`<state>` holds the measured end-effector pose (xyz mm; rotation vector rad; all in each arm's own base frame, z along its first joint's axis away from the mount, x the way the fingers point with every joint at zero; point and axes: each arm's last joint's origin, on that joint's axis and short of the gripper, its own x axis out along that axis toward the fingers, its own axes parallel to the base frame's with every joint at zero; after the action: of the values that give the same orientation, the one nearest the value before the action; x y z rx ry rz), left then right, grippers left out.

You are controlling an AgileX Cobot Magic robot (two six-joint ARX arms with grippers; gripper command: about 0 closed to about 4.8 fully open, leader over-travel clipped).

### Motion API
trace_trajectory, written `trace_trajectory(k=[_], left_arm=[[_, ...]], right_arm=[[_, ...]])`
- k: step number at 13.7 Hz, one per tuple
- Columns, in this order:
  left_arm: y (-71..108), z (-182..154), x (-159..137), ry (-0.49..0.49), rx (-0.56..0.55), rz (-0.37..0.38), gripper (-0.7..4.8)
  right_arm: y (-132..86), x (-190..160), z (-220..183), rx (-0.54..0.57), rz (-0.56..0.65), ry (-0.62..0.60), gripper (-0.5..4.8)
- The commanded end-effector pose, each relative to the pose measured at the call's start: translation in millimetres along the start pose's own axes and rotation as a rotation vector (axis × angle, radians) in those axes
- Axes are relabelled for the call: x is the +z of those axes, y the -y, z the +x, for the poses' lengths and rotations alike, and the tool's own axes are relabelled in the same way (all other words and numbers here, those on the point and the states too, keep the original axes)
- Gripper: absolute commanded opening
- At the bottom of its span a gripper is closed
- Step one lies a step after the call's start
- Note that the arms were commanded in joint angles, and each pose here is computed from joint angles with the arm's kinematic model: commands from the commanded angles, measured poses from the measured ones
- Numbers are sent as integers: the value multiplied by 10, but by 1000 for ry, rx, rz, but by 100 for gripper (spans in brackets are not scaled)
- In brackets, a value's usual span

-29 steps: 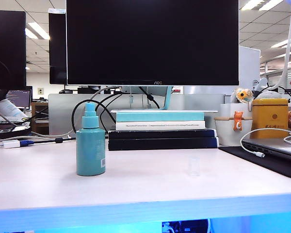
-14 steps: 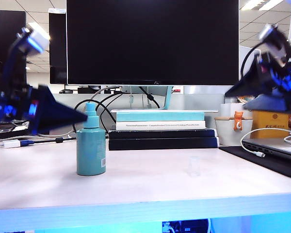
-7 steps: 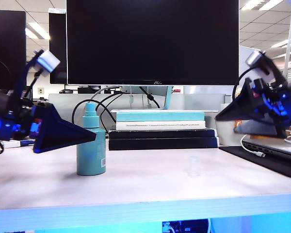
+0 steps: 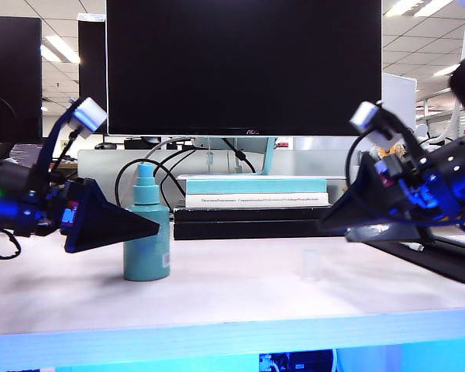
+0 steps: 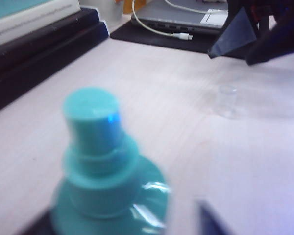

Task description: Pick up the sprayer with the left hand, pick up its lid with the right hand then put the lid on the sprayer.

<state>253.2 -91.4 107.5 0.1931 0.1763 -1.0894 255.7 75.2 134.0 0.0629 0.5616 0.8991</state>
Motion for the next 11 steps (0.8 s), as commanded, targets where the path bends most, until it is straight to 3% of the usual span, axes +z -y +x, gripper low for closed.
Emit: trace_trajectory(k=[1,7,11], left_arm=[[-34,53,-12,11,-48,-17,304],[-102,119,19,27,-71,-34,299],[-98,119,20,31,-87,-35,299]], right_arm=[[-65,-15,73,-4,-51,-26,356],[-62,-36,99,-22,-49,-38,355],[-43,-72,153,42,-31,-53,339]])
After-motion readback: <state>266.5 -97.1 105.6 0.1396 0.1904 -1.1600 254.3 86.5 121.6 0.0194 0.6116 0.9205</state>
